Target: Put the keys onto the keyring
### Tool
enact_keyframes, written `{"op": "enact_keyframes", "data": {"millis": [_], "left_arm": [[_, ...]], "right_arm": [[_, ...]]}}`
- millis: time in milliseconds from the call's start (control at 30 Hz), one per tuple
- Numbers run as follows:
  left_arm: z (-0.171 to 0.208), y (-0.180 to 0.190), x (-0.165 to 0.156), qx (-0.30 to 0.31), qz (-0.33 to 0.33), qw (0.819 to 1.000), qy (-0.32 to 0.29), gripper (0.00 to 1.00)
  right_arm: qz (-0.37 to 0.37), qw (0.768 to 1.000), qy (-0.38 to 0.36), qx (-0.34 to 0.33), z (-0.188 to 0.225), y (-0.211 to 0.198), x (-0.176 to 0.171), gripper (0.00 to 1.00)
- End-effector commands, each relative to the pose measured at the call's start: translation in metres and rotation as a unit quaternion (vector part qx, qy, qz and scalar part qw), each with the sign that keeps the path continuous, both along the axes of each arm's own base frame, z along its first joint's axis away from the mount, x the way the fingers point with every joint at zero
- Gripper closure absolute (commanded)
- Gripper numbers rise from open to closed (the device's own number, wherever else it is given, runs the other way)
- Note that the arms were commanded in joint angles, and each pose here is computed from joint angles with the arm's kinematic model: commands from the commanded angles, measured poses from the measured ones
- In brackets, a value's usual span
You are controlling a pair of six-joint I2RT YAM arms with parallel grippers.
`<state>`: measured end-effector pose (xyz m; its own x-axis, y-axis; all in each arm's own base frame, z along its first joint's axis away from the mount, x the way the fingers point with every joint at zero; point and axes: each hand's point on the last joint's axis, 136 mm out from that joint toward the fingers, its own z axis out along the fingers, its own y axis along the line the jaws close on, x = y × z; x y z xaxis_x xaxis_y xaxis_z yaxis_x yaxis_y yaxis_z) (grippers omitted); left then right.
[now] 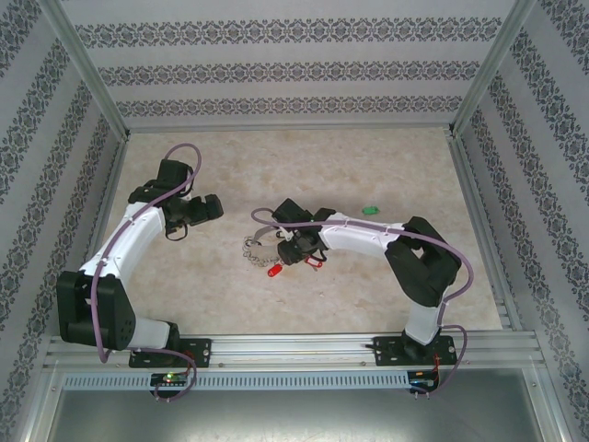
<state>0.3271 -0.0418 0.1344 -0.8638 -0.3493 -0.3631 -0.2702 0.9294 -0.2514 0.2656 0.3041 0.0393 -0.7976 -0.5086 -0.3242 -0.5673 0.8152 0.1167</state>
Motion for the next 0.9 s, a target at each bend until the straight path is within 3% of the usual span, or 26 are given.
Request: {"op": "enact_keyframes", "data": {"millis": [0, 267, 867], "left_arm": [[-0.001, 0.002, -0.006, -0.001, 0.01, 1.0, 0.0, 0.0], [-0.003, 0.002, -0.008, -0.002, 0.009, 1.0, 0.003, 0.0], [-0.002, -0.003, -0.002, -0.016, 0.01, 1.0, 0.005, 0.0]], "right_arm": [[0.027, 0.999, 0.008, 0.022, 0.009, 0.011, -0.002, 0.61], [0.044, 0.997, 0.056, 0.004, -0.006, 0.012, -0.011, 0.65], [-0.007, 0.999, 0.022, -0.042, -0.01, -0.024, 0.009, 0.76]]}}
